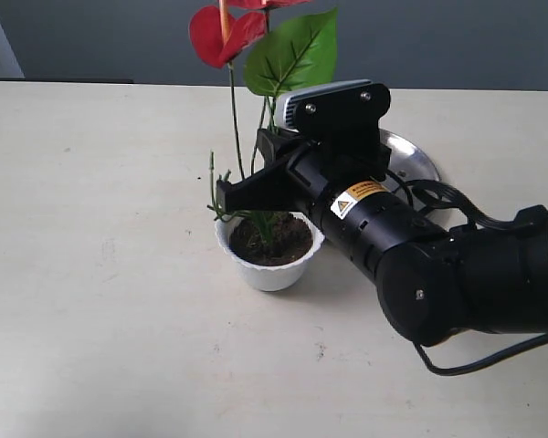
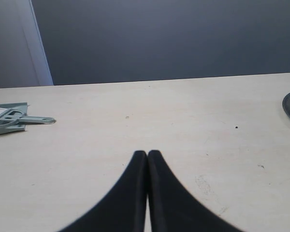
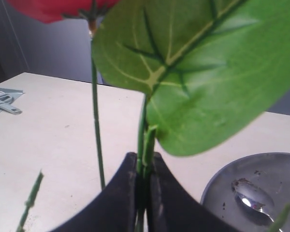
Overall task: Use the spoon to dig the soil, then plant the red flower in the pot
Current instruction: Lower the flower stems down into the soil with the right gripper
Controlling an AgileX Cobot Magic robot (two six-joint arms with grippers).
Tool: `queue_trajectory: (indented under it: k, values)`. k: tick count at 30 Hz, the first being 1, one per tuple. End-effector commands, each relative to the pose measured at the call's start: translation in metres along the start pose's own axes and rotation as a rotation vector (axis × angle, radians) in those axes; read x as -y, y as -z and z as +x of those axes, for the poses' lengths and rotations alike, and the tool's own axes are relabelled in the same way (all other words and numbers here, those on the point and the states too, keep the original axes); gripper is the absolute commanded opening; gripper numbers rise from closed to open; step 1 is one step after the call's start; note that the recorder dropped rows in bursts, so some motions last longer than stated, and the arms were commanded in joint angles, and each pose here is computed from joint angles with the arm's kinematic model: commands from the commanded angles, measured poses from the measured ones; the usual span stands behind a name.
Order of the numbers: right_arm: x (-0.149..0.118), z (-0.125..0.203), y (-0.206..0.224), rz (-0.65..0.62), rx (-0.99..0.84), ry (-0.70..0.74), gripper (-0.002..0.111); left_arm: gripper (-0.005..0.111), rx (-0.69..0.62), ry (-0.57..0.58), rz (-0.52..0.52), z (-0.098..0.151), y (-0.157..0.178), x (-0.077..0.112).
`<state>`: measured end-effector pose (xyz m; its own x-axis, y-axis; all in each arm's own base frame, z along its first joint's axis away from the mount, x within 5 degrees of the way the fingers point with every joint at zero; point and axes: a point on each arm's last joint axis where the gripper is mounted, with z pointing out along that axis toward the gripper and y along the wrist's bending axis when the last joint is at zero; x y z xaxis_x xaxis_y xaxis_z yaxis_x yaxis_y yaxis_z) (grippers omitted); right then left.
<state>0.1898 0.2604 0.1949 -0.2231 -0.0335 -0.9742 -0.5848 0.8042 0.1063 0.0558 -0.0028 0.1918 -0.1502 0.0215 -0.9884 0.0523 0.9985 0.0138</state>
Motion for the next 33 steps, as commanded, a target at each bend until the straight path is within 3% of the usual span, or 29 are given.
queue_trajectory:
  k: [1, 33]
  values:
    - [0.000, 0.012, 0.000, -0.003, -0.096, -0.003, 0.000, 0.000, 0.008, 0.004, 0.000, 0.000, 0.000, 0.000]
    - [0.007, 0.032, 0.015, -0.037, -0.111, 0.002, 0.000, 0.000, 0.008, 0.004, 0.000, 0.000, 0.000, 0.000]
